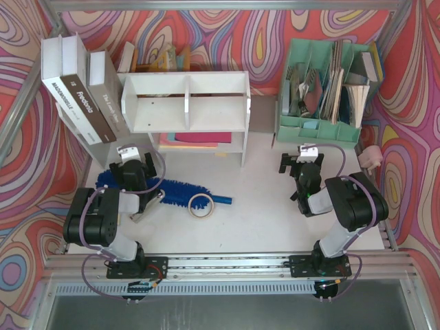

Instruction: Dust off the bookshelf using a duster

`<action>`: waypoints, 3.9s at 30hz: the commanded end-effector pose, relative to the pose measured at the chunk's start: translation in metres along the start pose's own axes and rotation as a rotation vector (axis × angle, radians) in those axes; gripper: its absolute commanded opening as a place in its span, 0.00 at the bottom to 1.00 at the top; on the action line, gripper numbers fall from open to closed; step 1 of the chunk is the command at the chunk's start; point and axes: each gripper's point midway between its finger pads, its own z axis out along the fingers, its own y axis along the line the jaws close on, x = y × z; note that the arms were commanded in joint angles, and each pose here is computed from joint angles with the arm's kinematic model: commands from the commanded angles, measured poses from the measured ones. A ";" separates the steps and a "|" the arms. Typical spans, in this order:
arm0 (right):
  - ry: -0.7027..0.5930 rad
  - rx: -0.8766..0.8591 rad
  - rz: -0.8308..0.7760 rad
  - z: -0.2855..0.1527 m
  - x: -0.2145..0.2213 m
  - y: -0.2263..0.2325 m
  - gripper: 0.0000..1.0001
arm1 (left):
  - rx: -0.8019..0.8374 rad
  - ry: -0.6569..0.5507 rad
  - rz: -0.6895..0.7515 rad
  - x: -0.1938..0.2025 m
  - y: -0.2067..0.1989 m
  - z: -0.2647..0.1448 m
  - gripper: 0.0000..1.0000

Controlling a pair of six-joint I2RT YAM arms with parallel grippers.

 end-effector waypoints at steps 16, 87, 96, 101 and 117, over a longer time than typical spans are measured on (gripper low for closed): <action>0.009 0.021 -0.006 0.000 0.003 -0.005 0.99 | 0.081 -0.064 0.017 -0.019 -0.012 -0.014 0.98; 0.315 -0.412 0.459 -0.120 -0.024 0.077 0.97 | 0.526 0.501 0.082 0.037 -0.150 -0.253 0.70; 0.325 -0.413 0.458 -0.118 -0.015 0.079 0.97 | 0.457 0.472 0.095 0.053 -0.157 -0.234 0.59; 0.325 -0.418 0.458 -0.119 -0.015 0.080 0.97 | 0.411 0.484 0.116 0.065 -0.157 -0.225 0.48; 0.330 -0.425 0.457 -0.118 -0.013 0.082 0.97 | 0.345 0.483 0.133 0.077 -0.147 -0.210 0.40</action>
